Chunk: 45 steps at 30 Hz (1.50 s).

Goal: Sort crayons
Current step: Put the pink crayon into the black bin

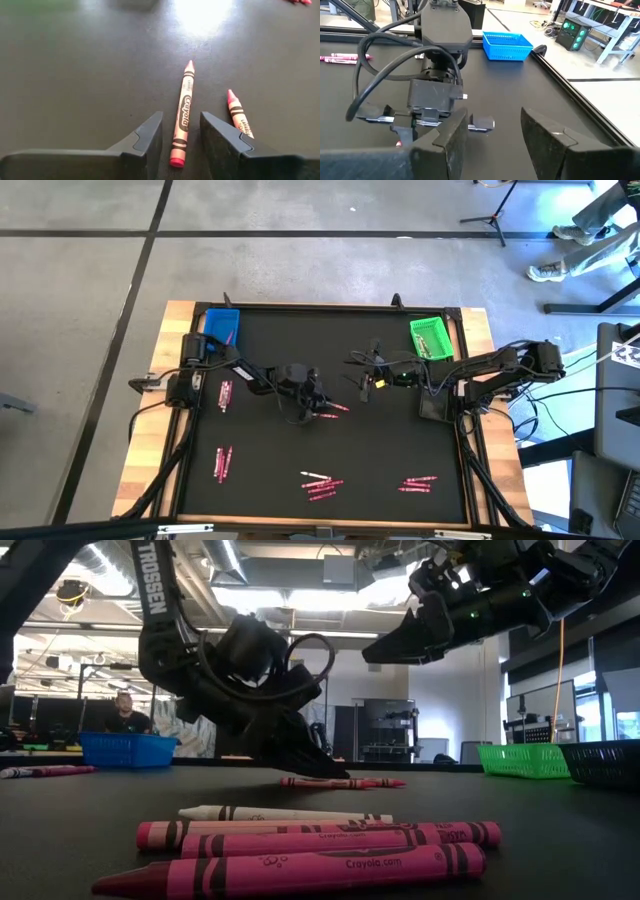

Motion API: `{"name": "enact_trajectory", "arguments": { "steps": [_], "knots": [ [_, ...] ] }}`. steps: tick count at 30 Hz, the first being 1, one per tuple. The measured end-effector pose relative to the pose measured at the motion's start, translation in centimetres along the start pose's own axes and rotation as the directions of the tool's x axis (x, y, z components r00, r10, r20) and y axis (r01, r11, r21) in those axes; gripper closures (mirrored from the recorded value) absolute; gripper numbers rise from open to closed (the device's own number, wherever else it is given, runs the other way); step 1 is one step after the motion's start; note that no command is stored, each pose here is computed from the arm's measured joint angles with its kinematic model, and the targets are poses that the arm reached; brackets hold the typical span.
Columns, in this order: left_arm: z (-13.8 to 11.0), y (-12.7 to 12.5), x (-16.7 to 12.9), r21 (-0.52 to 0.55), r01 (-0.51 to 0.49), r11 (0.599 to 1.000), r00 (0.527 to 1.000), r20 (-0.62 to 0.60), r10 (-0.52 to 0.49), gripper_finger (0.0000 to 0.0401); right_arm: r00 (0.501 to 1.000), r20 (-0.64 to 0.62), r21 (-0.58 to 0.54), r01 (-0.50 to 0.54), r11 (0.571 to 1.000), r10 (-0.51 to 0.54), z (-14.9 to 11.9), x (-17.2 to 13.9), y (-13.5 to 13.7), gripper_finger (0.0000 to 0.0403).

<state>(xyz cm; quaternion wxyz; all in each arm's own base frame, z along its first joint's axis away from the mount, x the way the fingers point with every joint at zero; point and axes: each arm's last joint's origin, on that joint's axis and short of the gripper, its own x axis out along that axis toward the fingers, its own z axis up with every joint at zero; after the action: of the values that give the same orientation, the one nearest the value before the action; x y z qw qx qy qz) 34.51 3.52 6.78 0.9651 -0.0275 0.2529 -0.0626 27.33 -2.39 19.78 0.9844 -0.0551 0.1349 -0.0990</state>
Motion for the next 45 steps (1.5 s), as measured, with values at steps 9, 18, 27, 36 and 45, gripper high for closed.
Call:
{"name": "enact_trajectory", "arguments": {
  "steps": [9, 18, 27, 36, 45],
  "knots": [
    [-0.3, 0.1, 0.0, 0.041, -0.036, 0.999, 0.999, -0.038, 0.037, 0.0335, 1.000, -0.002, 0.000, 0.000, 1.000, 0.000, 0.0, 0.0, 0.0, 0.0221],
    [-0.4, 0.2, 0.0, 0.071, -0.034, 0.997, 0.998, -0.042, 0.037, 0.0388, 1.000, -0.003, 0.000, 0.000, 1.000, 0.000, 0.0, 0.0, 0.0, 0.0221],
    [0.9, -0.3, -1.0, 0.073, -0.064, 0.995, 0.996, -0.053, 0.068, 0.0372, 1.000, -0.004, 0.000, 0.000, 1.000, 0.000, 0.0, 0.0, 0.0, 0.0221],
    [4.8, -1.7, -5.0, 0.194, -0.198, 0.961, 0.968, -0.117, 0.223, 0.0382, 1.000, -0.014, -0.002, -0.010, 1.000, 0.010, -0.1, 0.0, 0.1, 0.0221],
    [5.9, -2.7, -9.8, 0.254, -0.352, 0.901, 0.936, 0.099, 0.338, 0.0383, 0.999, 0.034, 0.001, -0.011, 1.000, 0.011, 0.3, 0.0, 0.0, 0.0221]
  ]
}}
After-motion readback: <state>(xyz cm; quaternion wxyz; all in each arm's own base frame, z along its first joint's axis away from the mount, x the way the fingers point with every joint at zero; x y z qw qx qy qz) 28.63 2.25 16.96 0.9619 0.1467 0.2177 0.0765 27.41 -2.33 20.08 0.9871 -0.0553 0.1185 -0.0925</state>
